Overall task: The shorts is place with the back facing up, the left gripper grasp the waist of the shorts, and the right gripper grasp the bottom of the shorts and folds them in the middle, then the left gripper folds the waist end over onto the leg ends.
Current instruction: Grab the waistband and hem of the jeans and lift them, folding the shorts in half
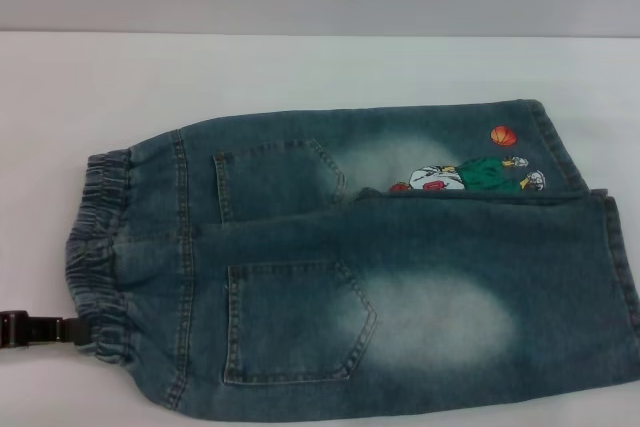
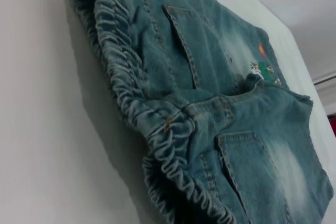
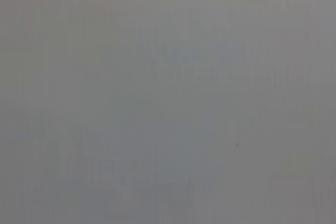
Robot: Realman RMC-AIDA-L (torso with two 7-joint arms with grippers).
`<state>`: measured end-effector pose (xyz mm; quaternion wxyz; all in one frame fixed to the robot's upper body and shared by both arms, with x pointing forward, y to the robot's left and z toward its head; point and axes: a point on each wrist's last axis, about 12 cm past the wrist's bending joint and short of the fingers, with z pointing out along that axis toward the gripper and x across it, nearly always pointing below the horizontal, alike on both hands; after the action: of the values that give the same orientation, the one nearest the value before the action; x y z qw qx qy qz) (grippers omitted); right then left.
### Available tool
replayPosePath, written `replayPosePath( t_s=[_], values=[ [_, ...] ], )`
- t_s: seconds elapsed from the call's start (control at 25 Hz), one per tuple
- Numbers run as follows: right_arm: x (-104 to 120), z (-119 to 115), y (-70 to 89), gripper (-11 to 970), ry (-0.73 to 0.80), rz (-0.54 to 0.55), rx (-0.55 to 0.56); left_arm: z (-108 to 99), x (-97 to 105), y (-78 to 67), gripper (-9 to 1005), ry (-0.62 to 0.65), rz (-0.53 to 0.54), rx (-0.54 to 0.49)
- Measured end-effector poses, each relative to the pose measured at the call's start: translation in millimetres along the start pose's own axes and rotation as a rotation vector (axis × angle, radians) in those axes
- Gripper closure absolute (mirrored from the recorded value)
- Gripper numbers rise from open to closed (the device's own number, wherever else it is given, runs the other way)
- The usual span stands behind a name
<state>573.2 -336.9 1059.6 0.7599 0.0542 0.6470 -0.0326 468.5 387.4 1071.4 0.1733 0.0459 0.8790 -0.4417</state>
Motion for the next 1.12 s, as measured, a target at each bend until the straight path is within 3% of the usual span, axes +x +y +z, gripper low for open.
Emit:
replayPosePath(
  t_s=[0.16, 0.28, 0.36, 0.56, 0.84, 1.12],
  values=[
    [-3, 3, -0.6, 408, -0.01, 0.039, -0.012, 1, -1, 1.3, 958, -0.011, -0.004, -0.012],
    [-13, 13, -4.7, 407, -0.015, 0.139, -0.096, 2, -3, 1.2, 960, -0.02, -0.001, -0.014],
    [-25, 20, -9.6, 407, -0.012, 0.225, -0.207, 3, -5, 1.0, 962, -0.028, -0.001, -0.014],
    [-71, 38, -5.3, 407, 0.092, 0.388, -0.63, 2, -8, 0.7, 961, -0.059, -0.004, -0.009],
    [-126, 43, 6.4, 408, 0.293, 0.357, -1.11, 1, -9, 0.9, 955, -0.089, -0.006, -0.005],
    [-144, 35, 14.1, 408, 0.611, 0.223, -1.391, 2, -9, 0.3, 949, -0.089, -0.01, -0.001]
  ],
)
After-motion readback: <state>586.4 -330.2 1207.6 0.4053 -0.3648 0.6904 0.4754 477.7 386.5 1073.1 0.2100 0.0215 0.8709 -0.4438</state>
